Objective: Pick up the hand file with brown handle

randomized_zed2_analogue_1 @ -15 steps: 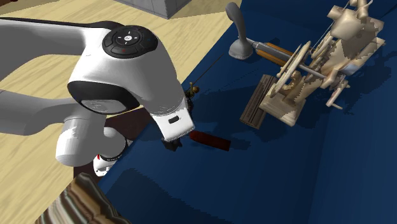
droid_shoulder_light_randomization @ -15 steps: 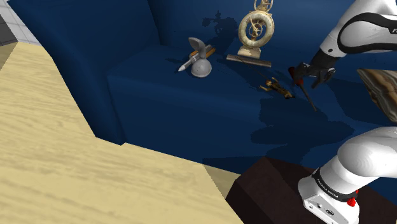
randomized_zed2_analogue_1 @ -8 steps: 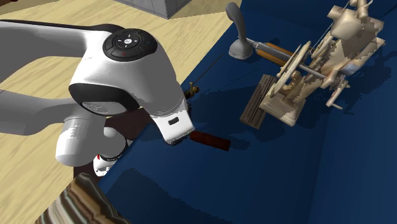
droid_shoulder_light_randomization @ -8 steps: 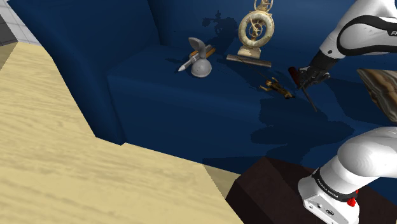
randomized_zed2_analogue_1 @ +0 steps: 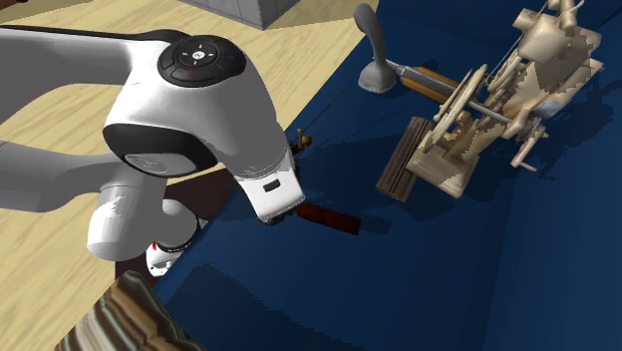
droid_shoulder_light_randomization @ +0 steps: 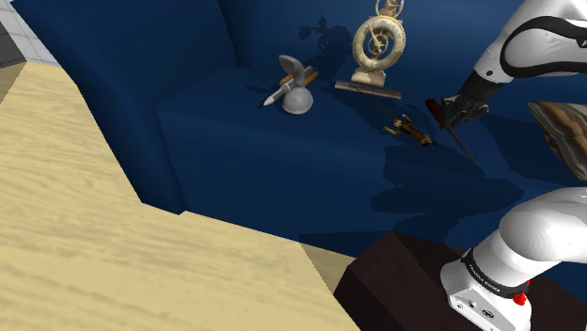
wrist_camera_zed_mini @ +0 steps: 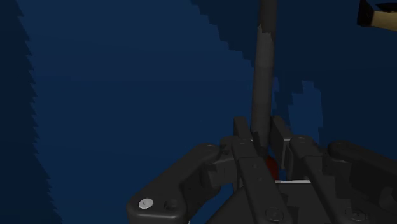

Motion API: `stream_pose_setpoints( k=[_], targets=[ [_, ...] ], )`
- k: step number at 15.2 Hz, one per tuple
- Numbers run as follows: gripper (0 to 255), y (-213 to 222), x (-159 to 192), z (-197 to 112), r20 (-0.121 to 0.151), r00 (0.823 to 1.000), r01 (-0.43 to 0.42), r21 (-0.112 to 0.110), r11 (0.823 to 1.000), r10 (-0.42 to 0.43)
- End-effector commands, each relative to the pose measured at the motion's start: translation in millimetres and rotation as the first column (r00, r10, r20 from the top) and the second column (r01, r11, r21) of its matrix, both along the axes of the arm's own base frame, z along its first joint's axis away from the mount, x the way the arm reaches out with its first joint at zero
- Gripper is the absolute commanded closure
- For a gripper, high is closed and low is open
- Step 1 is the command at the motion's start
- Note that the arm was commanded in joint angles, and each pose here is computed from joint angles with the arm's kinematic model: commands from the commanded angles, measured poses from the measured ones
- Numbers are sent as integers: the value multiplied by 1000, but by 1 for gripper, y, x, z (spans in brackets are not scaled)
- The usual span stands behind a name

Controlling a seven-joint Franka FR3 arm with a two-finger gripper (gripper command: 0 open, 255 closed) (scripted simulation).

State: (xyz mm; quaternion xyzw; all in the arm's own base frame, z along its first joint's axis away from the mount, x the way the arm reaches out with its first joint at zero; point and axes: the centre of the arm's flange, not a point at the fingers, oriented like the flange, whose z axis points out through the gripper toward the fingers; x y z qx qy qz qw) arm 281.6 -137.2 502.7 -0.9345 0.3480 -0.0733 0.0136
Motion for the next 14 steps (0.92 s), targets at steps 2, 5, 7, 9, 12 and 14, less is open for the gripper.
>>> stream_pose_setpoints(
  k=[2,5,7,9,12,14],
  targets=[
    [255,-1,0,15,-1,1000,0,0,1000,0],
    [255,-1,0,31,-1,1000,0,0,1000,0],
    [255,-1,0,42,-1,1000,0,0,1000,0],
    [255,-1,0,52,-1,1000,0,0,1000,0],
    [255,-1,0,68,-1,1000,0,0,1000,0],
    [255,-1,-1,69,-1,1000,0,0,1000,0]
  ],
)
